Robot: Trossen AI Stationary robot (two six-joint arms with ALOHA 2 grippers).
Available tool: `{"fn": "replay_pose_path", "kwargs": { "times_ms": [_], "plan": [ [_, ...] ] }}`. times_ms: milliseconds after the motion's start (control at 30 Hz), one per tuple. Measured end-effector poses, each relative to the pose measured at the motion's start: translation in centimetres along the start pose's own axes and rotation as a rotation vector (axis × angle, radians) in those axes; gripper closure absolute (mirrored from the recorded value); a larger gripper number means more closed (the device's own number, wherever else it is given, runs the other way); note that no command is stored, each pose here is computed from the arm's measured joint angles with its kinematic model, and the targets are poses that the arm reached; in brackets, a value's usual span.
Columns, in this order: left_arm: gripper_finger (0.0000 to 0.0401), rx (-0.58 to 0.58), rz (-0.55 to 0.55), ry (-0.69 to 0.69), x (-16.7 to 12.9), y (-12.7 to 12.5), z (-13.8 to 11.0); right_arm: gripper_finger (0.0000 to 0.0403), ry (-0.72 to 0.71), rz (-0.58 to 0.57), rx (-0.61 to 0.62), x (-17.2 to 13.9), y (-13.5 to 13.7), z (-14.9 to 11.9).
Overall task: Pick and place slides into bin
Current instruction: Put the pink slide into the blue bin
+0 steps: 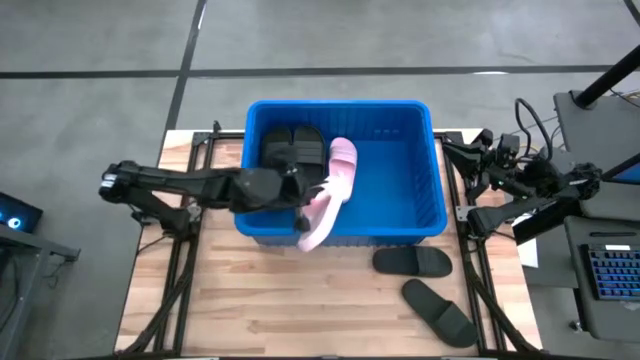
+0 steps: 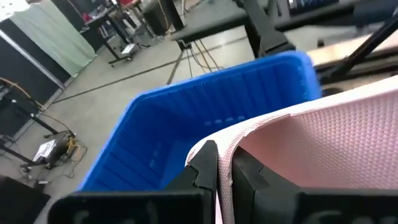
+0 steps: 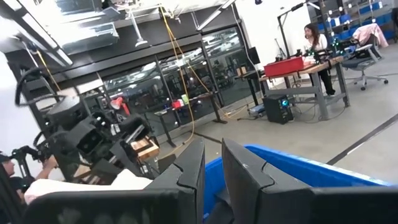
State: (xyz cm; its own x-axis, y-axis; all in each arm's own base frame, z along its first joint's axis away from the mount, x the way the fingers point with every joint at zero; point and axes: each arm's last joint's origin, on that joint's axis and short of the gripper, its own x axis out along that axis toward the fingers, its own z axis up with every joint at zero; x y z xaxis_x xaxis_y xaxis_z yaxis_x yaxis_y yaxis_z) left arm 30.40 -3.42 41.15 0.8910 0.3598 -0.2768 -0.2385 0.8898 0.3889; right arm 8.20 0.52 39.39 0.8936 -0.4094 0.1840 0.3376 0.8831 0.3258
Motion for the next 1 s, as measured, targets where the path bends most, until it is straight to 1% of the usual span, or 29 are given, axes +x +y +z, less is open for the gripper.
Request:
{"fn": "replay_pose_path", "kwargs": {
  "times_ms": [133,233,300,367,467,600,733,867,1000],
  "plan": [
    [0.0401,0.116,-0.001,0.008,2.1,0.9,0.8,0.0355,0.0,0.0,-0.028,0.0,0.0,0.0],
    [0.0401,0.2,0.026,0.025,3.9,1.7,1.1,0.0355,0.0,0.0,-0.031,0.0,0.0,0.0],
    [0.0401,0.233,0.043,0.046,5.2,2.2,1.0,0.0355,0.0,0.0,-0.038,0.0,0.0,0.0],
    [0.0401,0.271,0.037,0.052,6.5,2.7,0.9,0.0355,0.001,0.0,-0.066,0.0,0.0,0.0],
    [0.0401,0.357,0.042,0.082,8.6,3.1,0.5,0.0355,0.0,0.0,-0.107,0.0,0.0,0.0],
    [0.0401,0.45,0.041,0.136,11.4,3.3,-0.5,0.0355,-0.001,-0.001,-0.151,0.0,0.0,0.0],
    [0.0401,0.524,0.059,0.202,14.4,3.3,-2.3,0.0355,-0.001,-0.001,-0.16,0.0,0.0,0.0],
    [0.0401,0.639,0.093,0.26,17.1,3.0,-4.1,0.0355,-0.001,-0.001,-0.177,0.0,0.0,0.0],
    [0.0401,0.745,0.113,0.33,19.2,2.7,-5.8,0.0355,-0.001,-0.001,-0.2,0.0,0.0,0.0]
  ]
}}
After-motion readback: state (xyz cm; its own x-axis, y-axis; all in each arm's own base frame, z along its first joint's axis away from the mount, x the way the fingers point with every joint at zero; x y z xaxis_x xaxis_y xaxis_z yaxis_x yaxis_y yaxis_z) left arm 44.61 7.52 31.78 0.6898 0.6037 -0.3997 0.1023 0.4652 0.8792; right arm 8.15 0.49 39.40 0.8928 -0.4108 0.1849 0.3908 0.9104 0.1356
